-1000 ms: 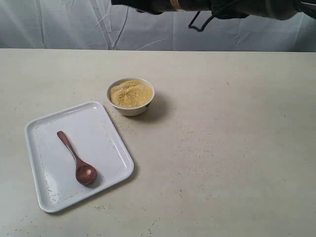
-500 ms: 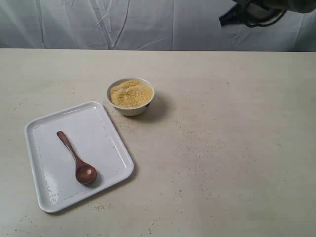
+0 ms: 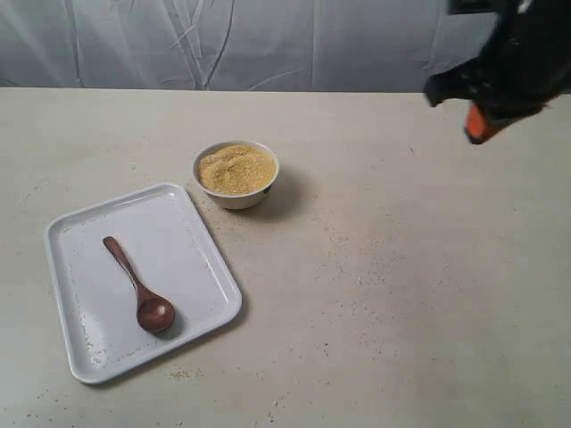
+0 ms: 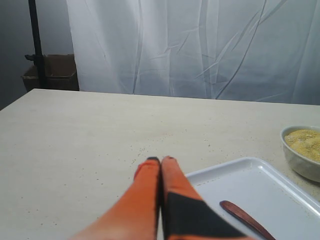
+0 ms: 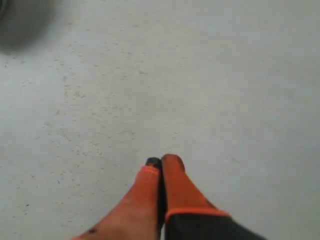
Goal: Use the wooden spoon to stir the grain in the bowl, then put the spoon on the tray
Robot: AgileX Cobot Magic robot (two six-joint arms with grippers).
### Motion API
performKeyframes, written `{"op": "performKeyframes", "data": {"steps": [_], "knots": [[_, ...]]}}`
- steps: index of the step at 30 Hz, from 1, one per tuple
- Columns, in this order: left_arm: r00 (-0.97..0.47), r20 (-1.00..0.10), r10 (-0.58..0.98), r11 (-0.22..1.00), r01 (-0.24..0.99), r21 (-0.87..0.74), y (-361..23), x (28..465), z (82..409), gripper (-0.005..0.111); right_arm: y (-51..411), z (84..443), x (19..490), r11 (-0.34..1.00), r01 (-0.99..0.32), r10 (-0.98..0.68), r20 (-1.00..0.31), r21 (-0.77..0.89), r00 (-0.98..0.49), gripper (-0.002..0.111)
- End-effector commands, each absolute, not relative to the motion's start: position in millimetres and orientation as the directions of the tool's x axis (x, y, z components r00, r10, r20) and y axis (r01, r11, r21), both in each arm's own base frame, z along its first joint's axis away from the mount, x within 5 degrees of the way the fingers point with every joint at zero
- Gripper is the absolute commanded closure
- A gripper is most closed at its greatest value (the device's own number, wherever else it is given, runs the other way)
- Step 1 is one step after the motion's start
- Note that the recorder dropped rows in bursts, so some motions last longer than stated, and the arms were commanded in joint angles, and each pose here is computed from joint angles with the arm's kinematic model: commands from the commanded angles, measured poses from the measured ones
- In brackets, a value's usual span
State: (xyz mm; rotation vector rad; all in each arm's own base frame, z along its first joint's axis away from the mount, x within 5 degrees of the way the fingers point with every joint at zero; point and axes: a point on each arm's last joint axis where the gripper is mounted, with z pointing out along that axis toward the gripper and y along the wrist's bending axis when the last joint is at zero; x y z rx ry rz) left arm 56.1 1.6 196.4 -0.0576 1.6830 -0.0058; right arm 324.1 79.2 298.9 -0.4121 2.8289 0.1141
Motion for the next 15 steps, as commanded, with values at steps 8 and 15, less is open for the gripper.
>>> {"op": "performKeyframes", "data": {"steps": [8, 15], "knots": [[-0.097, -0.994, -0.042, 0.999, -0.038, -0.039, 1.8, 56.0, 196.3, 0.107, 1.7, 323.6, 190.8, 0.997, 0.03, 0.068, -0.658, 0.068, -0.75, 0.108], [-0.093, -0.995, -0.042, 0.999, -0.038, -0.039, 1.8, 56.0, 196.7, 0.107, 3.3, 314.4, 103.9, 0.998, -0.057, -0.05, -0.845, -0.023, -0.532, 0.108]]}}
